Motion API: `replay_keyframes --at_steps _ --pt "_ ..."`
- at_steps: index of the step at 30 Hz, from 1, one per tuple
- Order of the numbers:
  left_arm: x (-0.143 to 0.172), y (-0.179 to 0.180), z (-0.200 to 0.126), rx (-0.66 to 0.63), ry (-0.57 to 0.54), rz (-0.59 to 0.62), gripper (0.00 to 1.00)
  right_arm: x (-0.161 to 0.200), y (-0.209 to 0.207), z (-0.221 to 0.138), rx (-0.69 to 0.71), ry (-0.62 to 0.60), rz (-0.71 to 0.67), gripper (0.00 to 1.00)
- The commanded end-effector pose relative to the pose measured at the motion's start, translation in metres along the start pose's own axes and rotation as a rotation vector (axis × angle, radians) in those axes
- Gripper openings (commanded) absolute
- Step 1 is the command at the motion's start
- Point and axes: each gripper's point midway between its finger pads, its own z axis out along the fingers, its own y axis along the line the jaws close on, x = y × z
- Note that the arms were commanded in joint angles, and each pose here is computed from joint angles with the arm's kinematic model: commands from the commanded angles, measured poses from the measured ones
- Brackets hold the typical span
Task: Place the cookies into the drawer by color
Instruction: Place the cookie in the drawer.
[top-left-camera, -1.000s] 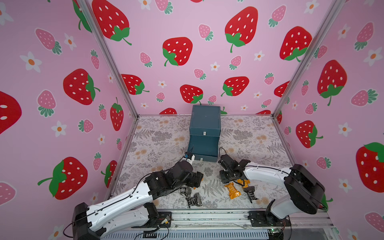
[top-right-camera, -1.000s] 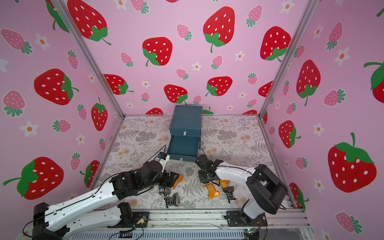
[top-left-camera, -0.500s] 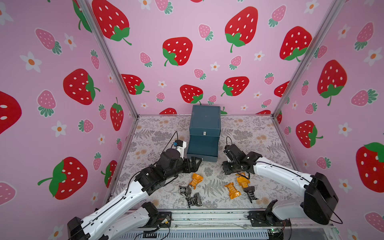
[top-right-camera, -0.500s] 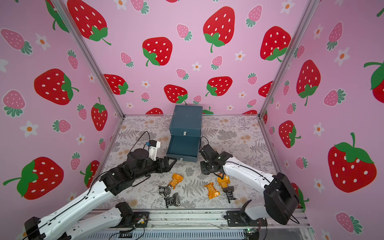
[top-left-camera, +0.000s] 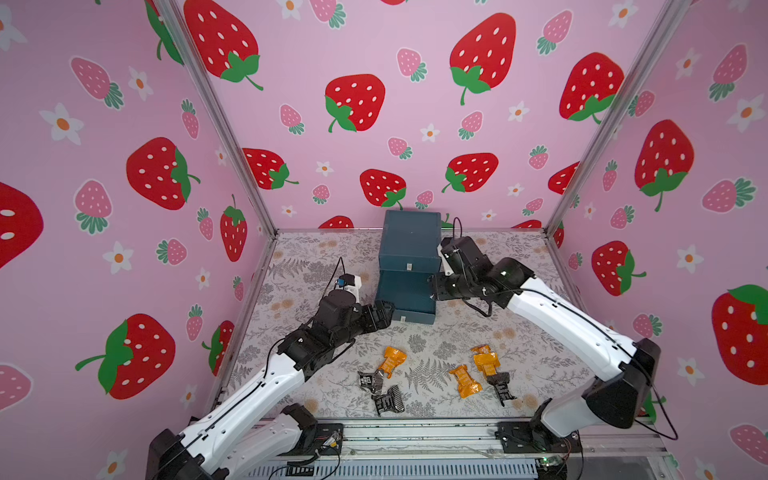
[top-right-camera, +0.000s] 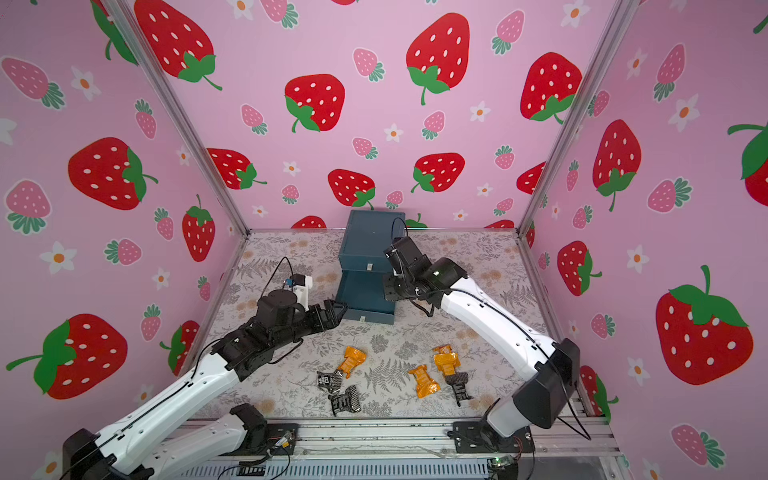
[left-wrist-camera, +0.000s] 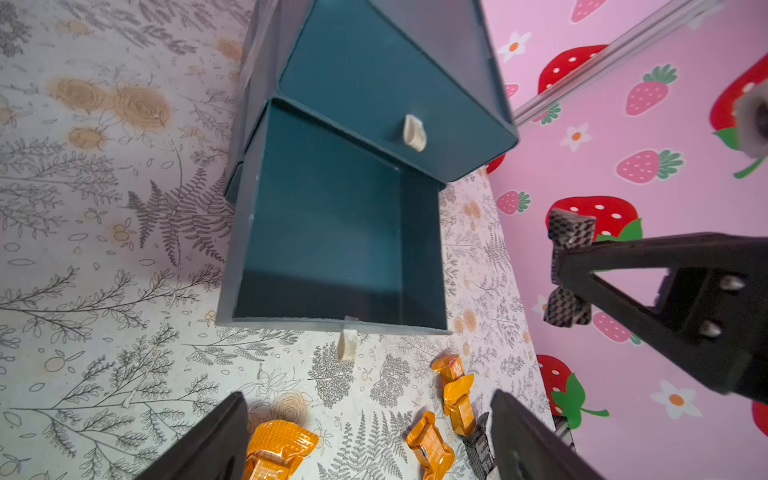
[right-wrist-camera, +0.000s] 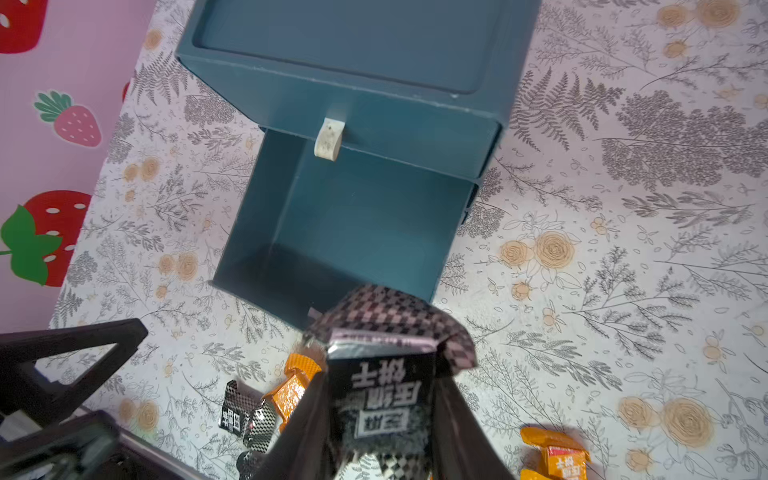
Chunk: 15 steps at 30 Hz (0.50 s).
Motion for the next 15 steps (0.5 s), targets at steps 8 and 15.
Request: replay_keyframes --at_steps 8,15 --pt "-0.002 0.016 0.021 -0.018 -0.040 0.052 0.96 0.009 0.012 0.064 0.094 0.140 -0.021 0.22" --pt "0.010 0.015 0.042 -0.007 0.038 0.044 0.95 0.017 0.004 0.085 0.148 0.155 -0.013 0.22"
